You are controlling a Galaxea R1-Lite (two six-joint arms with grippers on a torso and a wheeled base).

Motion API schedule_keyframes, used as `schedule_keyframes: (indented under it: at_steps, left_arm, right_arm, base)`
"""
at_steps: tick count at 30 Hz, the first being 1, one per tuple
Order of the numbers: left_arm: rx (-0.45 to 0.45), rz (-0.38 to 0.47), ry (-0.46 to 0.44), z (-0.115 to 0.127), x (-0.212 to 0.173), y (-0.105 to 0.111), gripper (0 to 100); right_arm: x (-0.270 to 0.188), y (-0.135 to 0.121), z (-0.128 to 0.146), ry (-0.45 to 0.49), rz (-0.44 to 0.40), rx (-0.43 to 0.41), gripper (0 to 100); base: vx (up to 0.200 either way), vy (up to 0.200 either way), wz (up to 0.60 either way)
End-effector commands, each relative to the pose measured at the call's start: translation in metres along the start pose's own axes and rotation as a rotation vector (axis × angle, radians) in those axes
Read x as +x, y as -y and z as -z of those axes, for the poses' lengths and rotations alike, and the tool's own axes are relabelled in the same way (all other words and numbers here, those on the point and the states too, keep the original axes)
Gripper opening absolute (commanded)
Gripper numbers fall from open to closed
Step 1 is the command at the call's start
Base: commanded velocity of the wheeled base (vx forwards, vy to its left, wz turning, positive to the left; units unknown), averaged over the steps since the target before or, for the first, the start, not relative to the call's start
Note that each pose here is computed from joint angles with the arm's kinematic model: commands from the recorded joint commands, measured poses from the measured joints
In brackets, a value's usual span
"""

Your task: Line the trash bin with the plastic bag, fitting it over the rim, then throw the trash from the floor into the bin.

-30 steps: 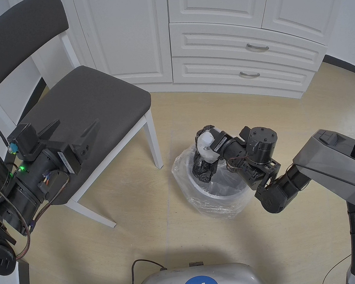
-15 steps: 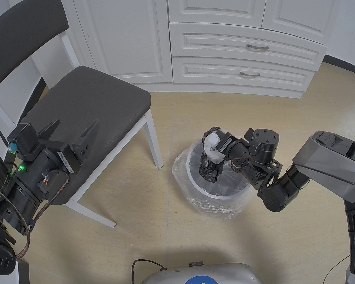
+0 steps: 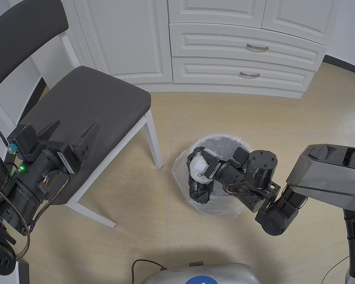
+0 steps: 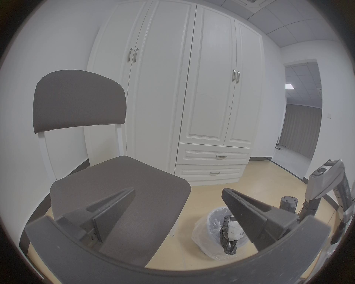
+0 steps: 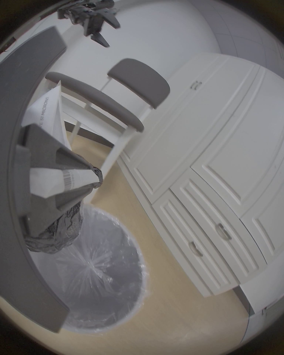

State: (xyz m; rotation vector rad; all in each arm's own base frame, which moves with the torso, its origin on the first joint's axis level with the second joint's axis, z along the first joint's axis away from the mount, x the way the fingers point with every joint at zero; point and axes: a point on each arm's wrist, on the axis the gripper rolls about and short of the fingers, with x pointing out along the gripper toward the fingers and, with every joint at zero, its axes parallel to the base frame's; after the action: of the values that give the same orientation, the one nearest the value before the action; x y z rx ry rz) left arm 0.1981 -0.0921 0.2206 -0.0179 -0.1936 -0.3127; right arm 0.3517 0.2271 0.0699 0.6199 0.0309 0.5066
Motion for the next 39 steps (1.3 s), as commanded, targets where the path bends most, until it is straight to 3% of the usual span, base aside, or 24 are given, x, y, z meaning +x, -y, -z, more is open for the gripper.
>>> schedule_keyframes:
  at_steps: [1, 10, 21, 29, 34, 39]
  left_arm:
    - [0.000, 0.000, -0.002, 0.000, 0.000, 0.000, 100]
    - [0.000, -0.001, -0.003, 0.001, 0.001, 0.000, 100]
    - [-0.001, -0.003, -0.002, 0.001, 0.001, -0.001, 100]
    - [0.002, -0.004, -0.001, 0.001, 0.001, -0.003, 100]
    - [0.003, -0.003, -0.003, 0.001, 0.001, -0.003, 100]
    - [0.003, -0.003, -0.001, 0.001, 0.001, -0.003, 100]
  right_arm:
    - [-0.001, -0.003, -0.004, 0.012, -0.008, -0.005, 0]
    - [0.022, 0.017, -0.029, 0.130, 0.018, -0.001, 0]
    - [0.033, 0.062, -0.012, 0.120, 0.095, -0.024, 0]
    - [0.042, 0.102, -0.024, 0.173, 0.155, -0.083, 0]
    - [0.040, 0.110, -0.035, 0.196, 0.172, -0.096, 0]
    - [0.037, 0.121, -0.044, 0.205, 0.193, -0.168, 0]
  base:
    - [0.000, 0.000, 0.00]
    - [0.000, 0.000, 0.00]
    - [0.000, 0.000, 0.00]
    - [0.000, 0.000, 0.00]
    - [0.000, 0.000, 0.00]
    - [0.000, 0.000, 0.00]
